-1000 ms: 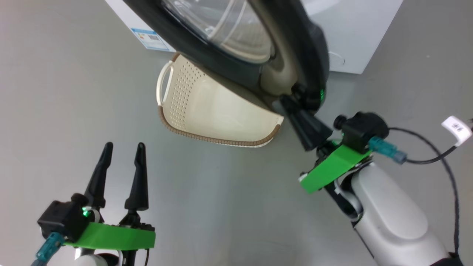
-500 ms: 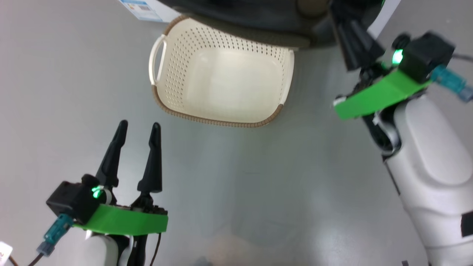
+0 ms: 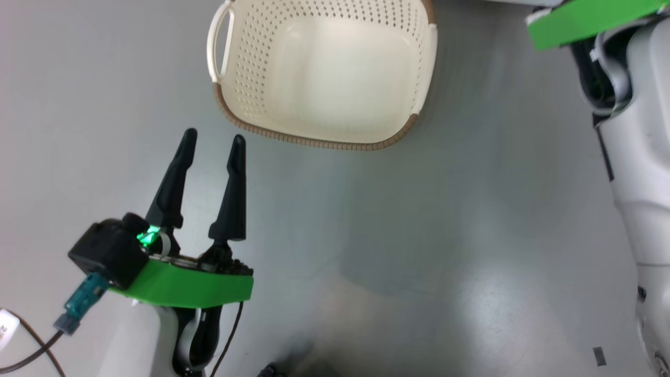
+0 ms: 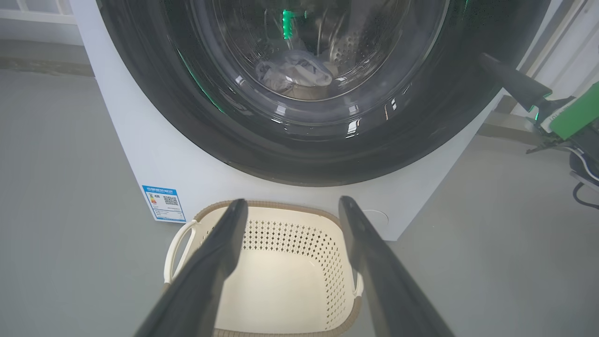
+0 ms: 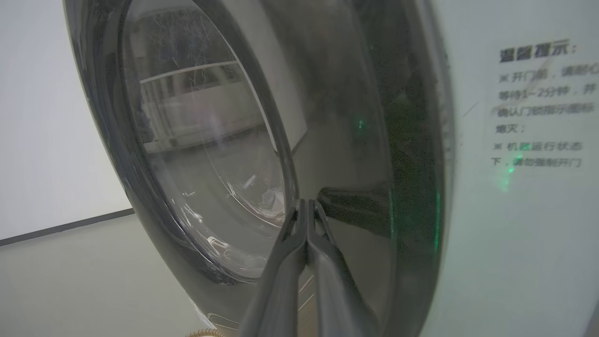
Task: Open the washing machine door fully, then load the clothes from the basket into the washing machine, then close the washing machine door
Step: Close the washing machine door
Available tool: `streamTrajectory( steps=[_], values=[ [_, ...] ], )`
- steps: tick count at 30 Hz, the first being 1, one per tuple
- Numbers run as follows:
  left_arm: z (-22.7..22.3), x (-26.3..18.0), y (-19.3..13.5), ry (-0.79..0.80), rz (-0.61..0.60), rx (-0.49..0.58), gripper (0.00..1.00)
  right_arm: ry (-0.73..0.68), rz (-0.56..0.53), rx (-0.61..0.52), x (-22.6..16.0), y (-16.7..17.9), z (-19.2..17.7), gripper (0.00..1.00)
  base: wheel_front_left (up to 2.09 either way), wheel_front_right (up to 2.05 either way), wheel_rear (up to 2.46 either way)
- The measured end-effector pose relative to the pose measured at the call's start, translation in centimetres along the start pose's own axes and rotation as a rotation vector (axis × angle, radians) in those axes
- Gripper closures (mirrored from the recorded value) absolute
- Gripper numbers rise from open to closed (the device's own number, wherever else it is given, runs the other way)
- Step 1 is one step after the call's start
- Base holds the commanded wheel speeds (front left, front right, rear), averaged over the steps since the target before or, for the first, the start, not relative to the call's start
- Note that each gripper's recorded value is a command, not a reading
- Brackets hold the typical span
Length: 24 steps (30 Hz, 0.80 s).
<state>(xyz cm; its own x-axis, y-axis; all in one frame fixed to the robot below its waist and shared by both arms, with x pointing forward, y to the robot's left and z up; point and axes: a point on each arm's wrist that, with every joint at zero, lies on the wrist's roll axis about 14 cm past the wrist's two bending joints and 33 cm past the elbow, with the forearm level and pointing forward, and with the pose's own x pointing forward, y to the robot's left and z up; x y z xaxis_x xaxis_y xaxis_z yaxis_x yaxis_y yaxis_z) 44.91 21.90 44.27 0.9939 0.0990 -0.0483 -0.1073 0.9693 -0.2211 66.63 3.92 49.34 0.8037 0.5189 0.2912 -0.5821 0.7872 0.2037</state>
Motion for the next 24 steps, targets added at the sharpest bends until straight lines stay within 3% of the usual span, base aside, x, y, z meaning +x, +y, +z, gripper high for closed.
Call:
streamTrajectory(
  steps=[11,24],
  values=[
    [-0.8,1.3,-0.2,0.009,-0.015,0.0,0.0,-0.007,0.004,0.01,2.3,-0.5,-1.9,1.0,0.0,0.0,0.0],
    [0.3,1.7,-0.8,-0.025,-0.031,-0.013,0.0,0.021,0.011,-0.001,1.1,-0.2,-1.2,1.0,0.0,0.0,0.0]
  ],
)
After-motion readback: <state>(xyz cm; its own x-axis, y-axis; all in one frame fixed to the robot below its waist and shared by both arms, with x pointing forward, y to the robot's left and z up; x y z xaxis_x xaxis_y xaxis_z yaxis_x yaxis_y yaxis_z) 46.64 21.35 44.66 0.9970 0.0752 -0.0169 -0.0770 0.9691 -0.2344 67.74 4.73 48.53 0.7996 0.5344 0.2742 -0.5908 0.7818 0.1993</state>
